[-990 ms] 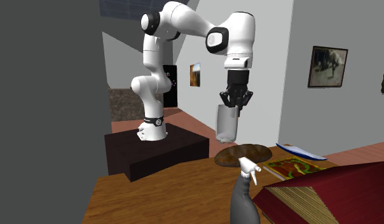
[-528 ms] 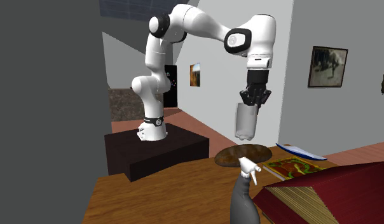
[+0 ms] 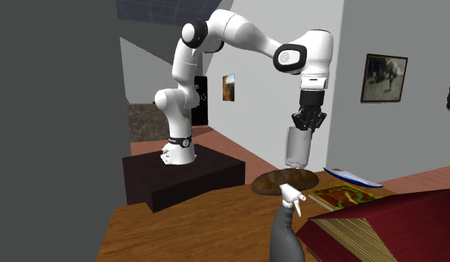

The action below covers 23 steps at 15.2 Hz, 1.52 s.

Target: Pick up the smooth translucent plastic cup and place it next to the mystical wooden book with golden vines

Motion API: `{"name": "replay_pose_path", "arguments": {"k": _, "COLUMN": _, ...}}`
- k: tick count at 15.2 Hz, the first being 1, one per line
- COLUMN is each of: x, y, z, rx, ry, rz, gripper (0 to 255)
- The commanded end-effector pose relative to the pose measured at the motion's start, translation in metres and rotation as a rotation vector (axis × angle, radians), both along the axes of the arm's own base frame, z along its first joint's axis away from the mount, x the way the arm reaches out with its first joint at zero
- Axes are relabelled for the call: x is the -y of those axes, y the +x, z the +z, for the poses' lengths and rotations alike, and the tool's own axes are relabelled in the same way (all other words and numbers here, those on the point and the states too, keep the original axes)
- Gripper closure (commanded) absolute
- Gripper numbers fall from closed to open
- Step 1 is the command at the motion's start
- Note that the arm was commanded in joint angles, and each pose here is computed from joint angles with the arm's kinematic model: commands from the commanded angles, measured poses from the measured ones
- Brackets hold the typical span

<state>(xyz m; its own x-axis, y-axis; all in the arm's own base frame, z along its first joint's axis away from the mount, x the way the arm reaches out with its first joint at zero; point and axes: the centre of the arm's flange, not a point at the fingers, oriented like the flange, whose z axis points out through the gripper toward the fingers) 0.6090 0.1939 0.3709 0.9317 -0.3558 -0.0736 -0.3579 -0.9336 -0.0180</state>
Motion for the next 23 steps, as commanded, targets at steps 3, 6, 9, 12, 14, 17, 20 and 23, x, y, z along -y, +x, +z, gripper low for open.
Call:
{"name": "replay_pose_path", "arguments": {"k": 3, "x": 0.000, "y": 0.001, "z": -0.021, "rx": 0.001, "ry": 0.000, "rz": 0.000, "gripper": 255}}
{"name": "replay_pose_path", "arguments": {"k": 6, "x": 0.000, "y": 0.001, "z": -0.036, "rx": 0.001, "ry": 0.000, "rz": 0.000, "gripper": 255}}
{"name": "replay_pose_path", "arguments": {"k": 9, "x": 0.000, "y": 0.001, "z": -0.052, "rx": 0.001, "ry": 0.000, "rz": 0.000, "gripper": 255}}
{"name": "replay_pose_path", "arguments": {"k": 12, "x": 0.000, "y": 0.001, "z": -0.068, "rx": 0.001, "ry": 0.000, "rz": 0.000, "gripper": 255}}
{"name": "replay_pose_path", "arguments": {"k": 14, "x": 0.000, "y": 0.001, "z": -0.079, "rx": 0.001, "ry": 0.000, "rz": 0.000, "gripper": 255}}
{"name": "replay_pose_path", "arguments": {"k": 17, "x": 0.000, "y": 0.001, "z": -0.094, "rx": 0.001, "ry": 0.000, "rz": 0.000, "gripper": 255}}
{"name": "replay_pose_path", "arguments": {"k": 20, "x": 0.000, "y": 0.001, "z": -0.110, "rx": 0.001, "ry": 0.000, "rz": 0.000, "gripper": 255}}
{"name": "replay_pose_path", "arguments": {"k": 23, "x": 0.000, "y": 0.001, "z": -0.126, "rx": 0.001, "ry": 0.000, "rz": 0.000, "gripper": 255}}
